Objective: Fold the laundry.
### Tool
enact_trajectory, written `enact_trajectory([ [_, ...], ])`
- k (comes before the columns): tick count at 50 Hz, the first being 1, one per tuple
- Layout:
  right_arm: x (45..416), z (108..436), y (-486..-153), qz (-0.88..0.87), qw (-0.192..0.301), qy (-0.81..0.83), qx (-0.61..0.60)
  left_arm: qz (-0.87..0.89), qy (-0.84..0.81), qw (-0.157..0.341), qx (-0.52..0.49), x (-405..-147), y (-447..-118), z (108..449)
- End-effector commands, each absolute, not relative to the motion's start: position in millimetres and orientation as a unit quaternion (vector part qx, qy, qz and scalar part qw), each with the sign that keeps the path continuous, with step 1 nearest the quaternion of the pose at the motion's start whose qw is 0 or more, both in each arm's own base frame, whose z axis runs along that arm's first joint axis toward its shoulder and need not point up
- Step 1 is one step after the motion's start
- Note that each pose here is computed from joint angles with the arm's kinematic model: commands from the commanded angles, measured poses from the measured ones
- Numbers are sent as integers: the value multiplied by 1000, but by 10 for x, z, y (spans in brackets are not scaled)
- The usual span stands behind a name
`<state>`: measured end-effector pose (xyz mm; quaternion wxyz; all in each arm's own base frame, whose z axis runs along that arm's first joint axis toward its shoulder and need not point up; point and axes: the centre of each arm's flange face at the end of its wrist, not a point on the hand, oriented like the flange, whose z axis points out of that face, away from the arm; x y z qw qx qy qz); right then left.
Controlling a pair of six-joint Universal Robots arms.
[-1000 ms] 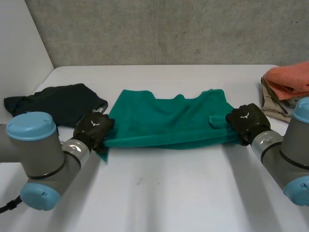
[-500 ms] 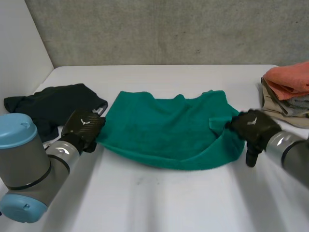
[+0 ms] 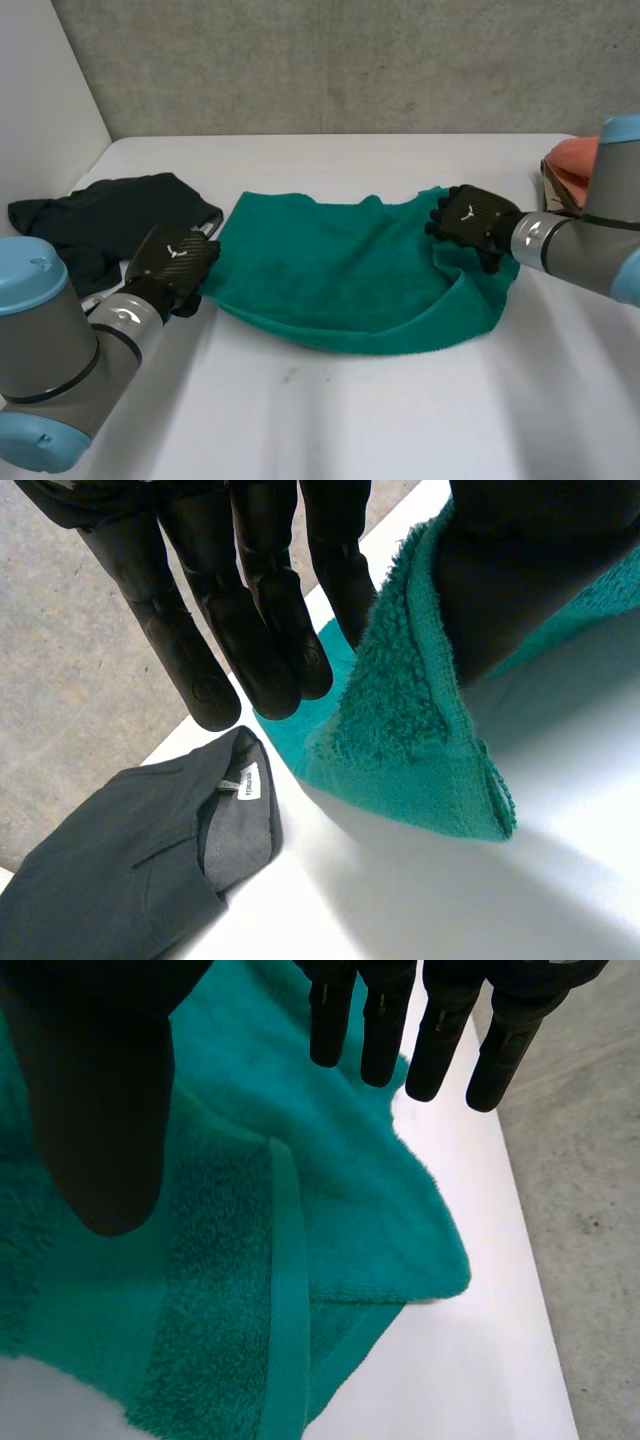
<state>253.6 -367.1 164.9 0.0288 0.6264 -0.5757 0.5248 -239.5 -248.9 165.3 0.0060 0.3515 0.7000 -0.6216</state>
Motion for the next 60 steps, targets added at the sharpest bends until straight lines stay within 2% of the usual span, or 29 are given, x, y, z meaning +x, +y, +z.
enact_trajectory([
  [1, 2563, 1398, -3797, 516, 29, -577, 633, -622, 700, 6, 351, -2395, -2497, 1657],
  [7, 2565, 1254, -3814, 506, 24, -583, 635, -624, 699, 7, 350, -2388, -2504, 1667],
  [11, 2572, 1377, -3843, 519, 31, -575, 632, -628, 697, 9, 348, -2381, -2505, 1704],
  [13, 2571, 1533, -3856, 531, 42, -571, 624, -634, 692, 11, 345, -2375, -2506, 1758],
  [14, 2545, 1754, -3868, 547, 65, -570, 609, -637, 690, 12, 343, -2370, -2508, 1782],
  [16, 2509, 1998, -3848, 565, 82, -579, 582, -652, 679, 15, 337, -2356, -2511, 1909],
  [21, 2350, 2442, -3660, 586, 97, -611, 523, -690, 650, 27, 318, -2291, -2526, 2230],
  [22, 2279, 2656, -3577, 600, 109, -609, 507, -697, 645, 29, 313, -2273, -2529, 2292],
  [25, 2082, 2925, -3481, 611, 139, -612, 483, -721, 624, 41, 299, -2193, -2515, 2538],
  [26, 1884, 3068, -3445, 612, 164, -622, 460, -726, 619, 44, 295, -2175, -2503, 2600],
  [30, 1557, 3274, -3297, 596, 211, -651, 420, -743, 602, 47, 287, -2131, -2419, 2890],
  [35, 1486, 3537, -2907, 592, 218, -659, 409, -730, 614, 34, 298, -2146, -2272, 3058],
  [38, 1489, 3471, -2706, 571, 208, -676, 418, -715, 625, 22, 313, -2178, -2206, 3037],
  [41, 1496, 3231, -2631, 536, 183, -701, 433, -688, 644, 1, 334, -2225, -2168, 2907],
  [44, 1485, 3068, -2629, 517, 173, -716, 437, -648, 675, -12, 352, -2276, -2249, 2618],
  [49, 1492, 2587, -2900, 472, 155, -744, 446, -591, 716, -19, 371, -2364, -2405, 2171],
  [54, 1498, 2276, -3251, 464, 158, -752, 440, -565, 723, 0, 397, -2494, -2783, 1852],
  [57, 1573, 2242, -3531, 493, 178, -733, 434, -580, 705, 27, 409, -2570, -3008, 1873],
  [60, 1750, 2370, -3682, 536, 194, -701, 429, -635, 649, 63, 414, -2786, -3276, 2188],
])
